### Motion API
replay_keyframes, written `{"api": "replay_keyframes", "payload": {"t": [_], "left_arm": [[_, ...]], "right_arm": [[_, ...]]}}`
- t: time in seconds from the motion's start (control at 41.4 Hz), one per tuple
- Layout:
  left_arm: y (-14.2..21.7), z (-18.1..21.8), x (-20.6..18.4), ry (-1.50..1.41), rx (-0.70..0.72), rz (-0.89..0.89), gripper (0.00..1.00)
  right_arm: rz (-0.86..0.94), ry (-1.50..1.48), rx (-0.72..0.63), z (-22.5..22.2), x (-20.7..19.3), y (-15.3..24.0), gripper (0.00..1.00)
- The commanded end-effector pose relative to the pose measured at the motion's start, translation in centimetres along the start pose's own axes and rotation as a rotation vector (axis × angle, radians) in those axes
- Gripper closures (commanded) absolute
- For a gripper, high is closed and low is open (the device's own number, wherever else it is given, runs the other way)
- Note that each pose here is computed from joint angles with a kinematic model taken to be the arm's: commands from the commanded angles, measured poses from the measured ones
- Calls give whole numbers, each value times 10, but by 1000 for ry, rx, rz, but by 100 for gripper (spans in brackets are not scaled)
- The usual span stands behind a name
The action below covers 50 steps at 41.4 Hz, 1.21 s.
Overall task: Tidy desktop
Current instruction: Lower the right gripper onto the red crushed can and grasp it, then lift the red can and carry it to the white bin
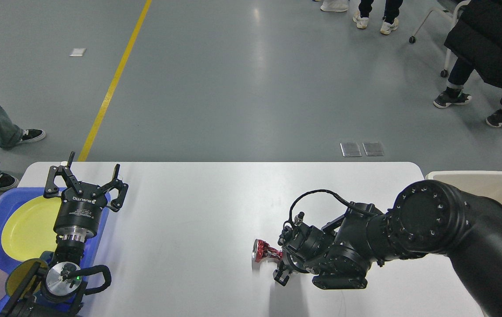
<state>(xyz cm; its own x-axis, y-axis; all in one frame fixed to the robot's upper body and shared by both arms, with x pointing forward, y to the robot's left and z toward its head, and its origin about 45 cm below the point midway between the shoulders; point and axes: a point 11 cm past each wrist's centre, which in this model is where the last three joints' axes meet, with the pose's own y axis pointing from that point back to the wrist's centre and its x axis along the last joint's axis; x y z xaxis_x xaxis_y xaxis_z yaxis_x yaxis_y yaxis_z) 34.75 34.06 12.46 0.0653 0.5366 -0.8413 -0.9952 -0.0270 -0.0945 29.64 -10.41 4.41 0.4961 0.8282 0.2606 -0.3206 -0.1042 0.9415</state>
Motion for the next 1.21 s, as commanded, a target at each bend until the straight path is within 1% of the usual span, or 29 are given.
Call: {"api": "replay_keyframes", "payload": {"t": [0.0, 0.097, 0.29, 0.411, 0.555, 0.7, 0.869, 0.894, 1.039, 1.063, 1.183], "left_arm": [[0, 0, 0, 0, 0, 0, 3], [0, 0, 0, 0, 0, 0, 3], [0, 0, 0, 0, 0, 0, 3], [0, 0, 0, 0, 0, 0, 3], [0, 0, 0, 0, 0, 0, 3], [0, 0, 0, 0, 0, 0, 3], [0, -1, 0, 2, 2, 0, 3], [0, 0, 0, 0, 2, 0, 3], [0, -1, -1, 2, 1, -2, 3], [0, -1, -1, 0, 2, -2, 3], [0, -1, -1, 2, 1, -2, 3]], "right_arm": [[-15, 18, -17, 5, -4, 0, 100], [-37, 3, -25, 7, -8, 0, 100], [-53, -137, -17, 12, -4, 5, 100], [-56, -168, -22, 17, -2, 7, 100], [-59, -221, -31, 33, 5, 23, 100], [-100, -403, -49, 65, 12, 54, 100], [-176, -602, -38, 98, 18, 102, 100], [-199, -656, -25, 106, 22, 118, 100], [-265, -818, 40, 132, 32, 169, 100], [-291, -862, 65, 140, 31, 186, 100], [-306, -941, 71, 158, 30, 226, 100]]}}
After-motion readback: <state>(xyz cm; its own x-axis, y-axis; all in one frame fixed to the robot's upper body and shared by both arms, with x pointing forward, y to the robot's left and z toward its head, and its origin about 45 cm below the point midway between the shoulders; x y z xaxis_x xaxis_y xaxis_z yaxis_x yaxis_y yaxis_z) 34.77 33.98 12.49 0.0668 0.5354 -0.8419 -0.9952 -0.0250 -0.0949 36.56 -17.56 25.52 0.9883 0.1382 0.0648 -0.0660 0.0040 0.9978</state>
